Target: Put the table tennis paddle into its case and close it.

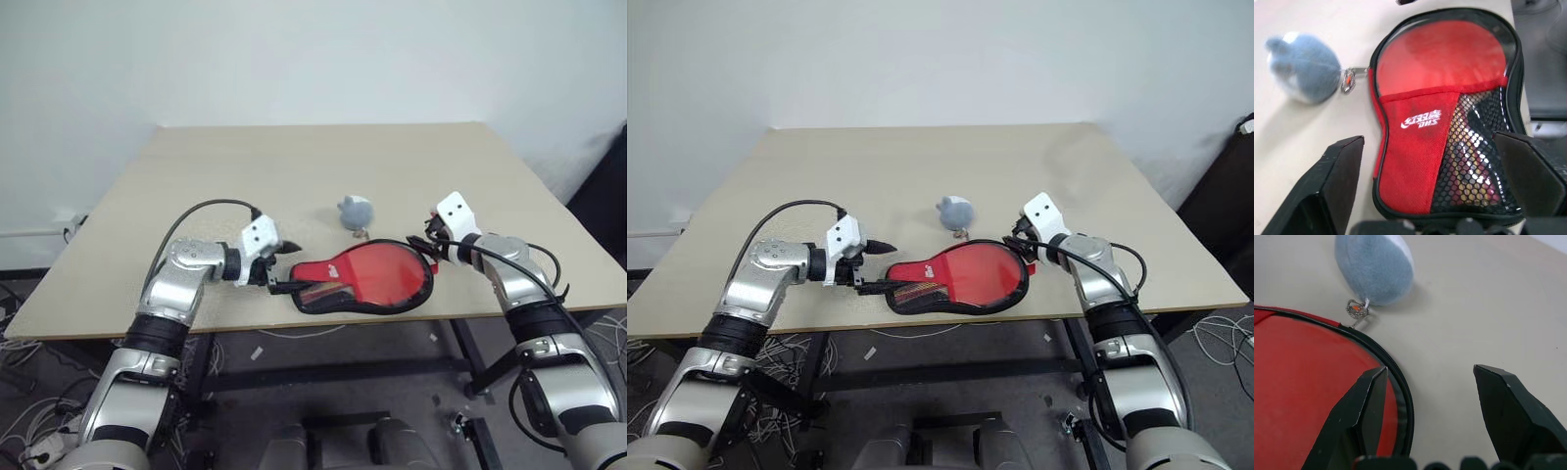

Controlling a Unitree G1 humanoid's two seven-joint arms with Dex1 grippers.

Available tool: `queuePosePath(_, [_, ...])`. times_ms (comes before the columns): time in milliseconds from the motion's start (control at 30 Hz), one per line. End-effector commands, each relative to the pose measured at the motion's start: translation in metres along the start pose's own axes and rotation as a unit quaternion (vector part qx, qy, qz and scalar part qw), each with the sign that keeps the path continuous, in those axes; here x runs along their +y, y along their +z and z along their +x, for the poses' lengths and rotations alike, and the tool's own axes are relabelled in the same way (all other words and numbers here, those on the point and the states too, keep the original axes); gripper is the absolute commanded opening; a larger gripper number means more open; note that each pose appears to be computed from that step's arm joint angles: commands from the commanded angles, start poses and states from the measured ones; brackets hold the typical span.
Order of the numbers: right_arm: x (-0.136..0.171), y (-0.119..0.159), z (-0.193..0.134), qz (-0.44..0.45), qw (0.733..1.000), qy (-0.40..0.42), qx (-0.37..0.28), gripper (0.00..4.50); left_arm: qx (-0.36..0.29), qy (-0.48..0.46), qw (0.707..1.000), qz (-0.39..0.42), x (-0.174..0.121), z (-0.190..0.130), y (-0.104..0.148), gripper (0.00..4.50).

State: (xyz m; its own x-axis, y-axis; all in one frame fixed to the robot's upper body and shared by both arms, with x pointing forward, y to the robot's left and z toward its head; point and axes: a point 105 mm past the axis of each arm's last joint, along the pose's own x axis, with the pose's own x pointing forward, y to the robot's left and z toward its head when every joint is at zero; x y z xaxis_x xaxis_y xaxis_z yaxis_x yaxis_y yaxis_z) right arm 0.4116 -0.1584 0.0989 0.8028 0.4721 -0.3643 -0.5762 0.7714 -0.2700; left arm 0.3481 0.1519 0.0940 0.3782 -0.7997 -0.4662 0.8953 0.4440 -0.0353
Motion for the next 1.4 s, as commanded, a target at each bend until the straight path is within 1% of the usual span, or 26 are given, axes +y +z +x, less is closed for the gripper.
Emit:
queuePosePath(33, [-0.005, 0.012, -0.003, -0.005, 0.999, -0.016, -0.027, 3.04, 0.015, -0.028, 0.995, -0.089, -0.013, -0.005, -0.009, 4.49])
queuePosePath(100, [-0.005, 0.011, -0.003, -0.004, 0.999, -0.018, -0.027, 3.04, 0.02, -0.042, 0.991, -0.126, -0.02, -0.005, -0.015, 4.49])
queuePosePath(167, [-0.005, 0.011, -0.003, -0.002, 0.999, -0.021, -0.027, 3.04, 0.011, -0.039, 0.982, -0.182, -0.021, -0.004, -0.015, 4.49])
queuePosePath(233, [-0.005, 0.01, -0.003, -0.001, 0.999, -0.023, -0.028, 3.04, 0.001, -0.034, 0.975, -0.221, -0.02, -0.002, -0.013, 4.49])
queuePosePath(467, [-0.004, 0.009, -0.003, 0.002, 0.999, -0.026, -0.028, 3.04, 0.005, -0.019, 0.961, -0.277, -0.02, 0.002, -0.016, 4.49])
queuePosePath(600, [-0.003, 0.008, -0.003, 0.002, 0.999, -0.027, -0.028, 3.04, 0.018, 0.001, 0.954, -0.301, -0.017, -0.001, -0.023, 4.49])
queuePosePath(767, [-0.003, 0.008, -0.002, 0.003, 0.999, -0.027, -0.028, 3.04, 0.007, 0.041, 0.94, -0.339, -0.003, -0.005, -0.026, 4.49])
queuePosePath(900, [-0.002, 0.008, -0.001, 0.003, 0.999, -0.026, -0.028, 3.04, 0.006, 0.066, 0.934, -0.35, 0.006, -0.004, -0.026, 4.49])
queuePosePath(1067, [0.0, 0.008, -0.001, 0.003, 0.999, -0.025, -0.029, 3.04, 0.006, 0.066, 0.934, -0.351, 0.007, 0.001, -0.021, 4.49])
queuePosePath(1200, [0.0, 0.008, -0.001, 0.004, 0.999, -0.024, -0.03, 3.04, 0.005, 0.048, 0.936, -0.348, 0.002, 0.011, -0.014, 4.49])
queuePosePath(1400, [0.0, 0.007, -0.002, 0.004, 0.999, -0.027, -0.029, 3.04, 0.022, 0.022, 0.94, -0.34, -0.009, 0.022, -0.014, 4.49])
